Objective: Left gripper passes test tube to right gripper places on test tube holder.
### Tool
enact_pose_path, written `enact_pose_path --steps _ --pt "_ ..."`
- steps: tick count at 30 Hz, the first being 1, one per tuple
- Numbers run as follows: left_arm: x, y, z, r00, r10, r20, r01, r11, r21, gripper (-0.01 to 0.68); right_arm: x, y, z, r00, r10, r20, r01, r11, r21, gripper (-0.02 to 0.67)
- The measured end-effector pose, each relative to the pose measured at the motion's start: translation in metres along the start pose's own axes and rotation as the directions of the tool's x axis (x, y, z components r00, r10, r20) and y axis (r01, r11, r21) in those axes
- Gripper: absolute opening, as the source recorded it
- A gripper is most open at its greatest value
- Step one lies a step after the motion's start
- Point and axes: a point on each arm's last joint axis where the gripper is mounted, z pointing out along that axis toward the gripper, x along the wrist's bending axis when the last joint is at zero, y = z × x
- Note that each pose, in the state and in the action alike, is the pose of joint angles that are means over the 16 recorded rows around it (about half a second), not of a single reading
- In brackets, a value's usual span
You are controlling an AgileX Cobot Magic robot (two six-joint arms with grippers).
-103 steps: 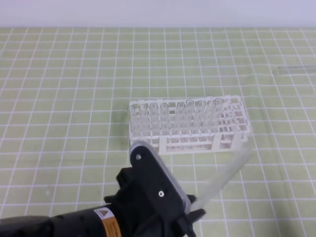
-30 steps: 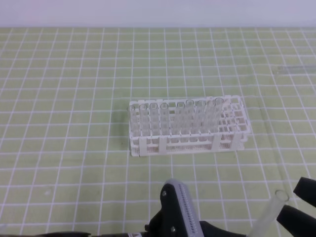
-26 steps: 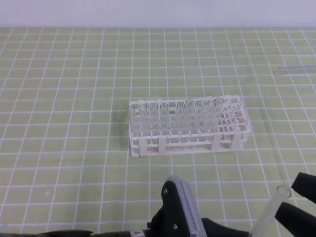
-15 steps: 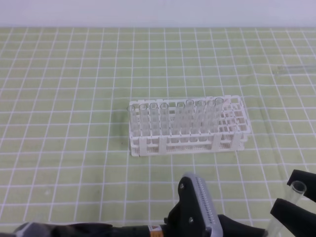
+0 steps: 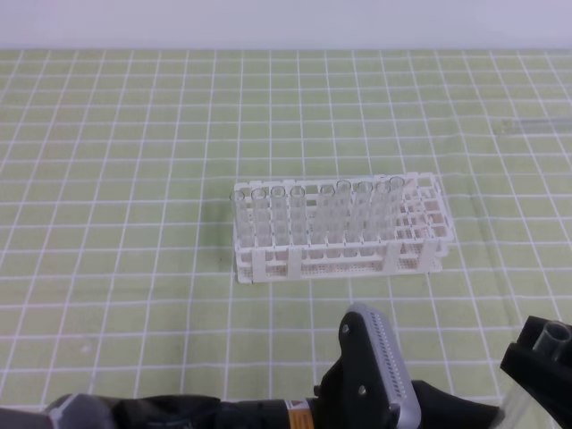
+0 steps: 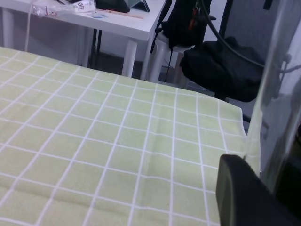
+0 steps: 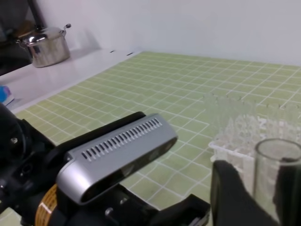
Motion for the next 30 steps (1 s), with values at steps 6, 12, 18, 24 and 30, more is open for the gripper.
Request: enact_pose_path --steps 6,12,18,24,30 --pt "0.0003 0.0007 0.0004 1.0 0.008 -0.002 -0.008 1.0 -0.002 0.051 -0.0015 -0.0004 0.0 1.0 -0.013 0.017 0.013 1.0 0.004 0.157" --pt "0.0003 0.0003 0.0005 1.0 0.012 -0.001 -0.012 1.0 0.0 0.055 -0.0024 -0.0004 0.0 0.999 -0.023 0.026 0.022 1.0 0.005 0.122" --pt "0.0002 0.0001 0.0006 1.0 0.013 -0.001 -0.013 1.0 0.001 0.055 -0.0026 -0.0005 0.0 0.999 -0.028 0.029 0.028 1.0 0.006 0.114" --pt "0.0003 0.0007 0.0004 1.0 0.013 -0.002 -0.013 1.0 -0.003 0.056 -0.0027 -0.0005 0.0 0.999 -0.028 0.029 0.028 1.0 0.007 0.113" --pt "0.0004 0.001 0.0003 1.0 0.008 -0.002 -0.008 1.0 -0.004 0.12 -0.0026 -0.0006 0.0 0.999 -0.028 0.029 0.028 1.0 0.007 0.113"
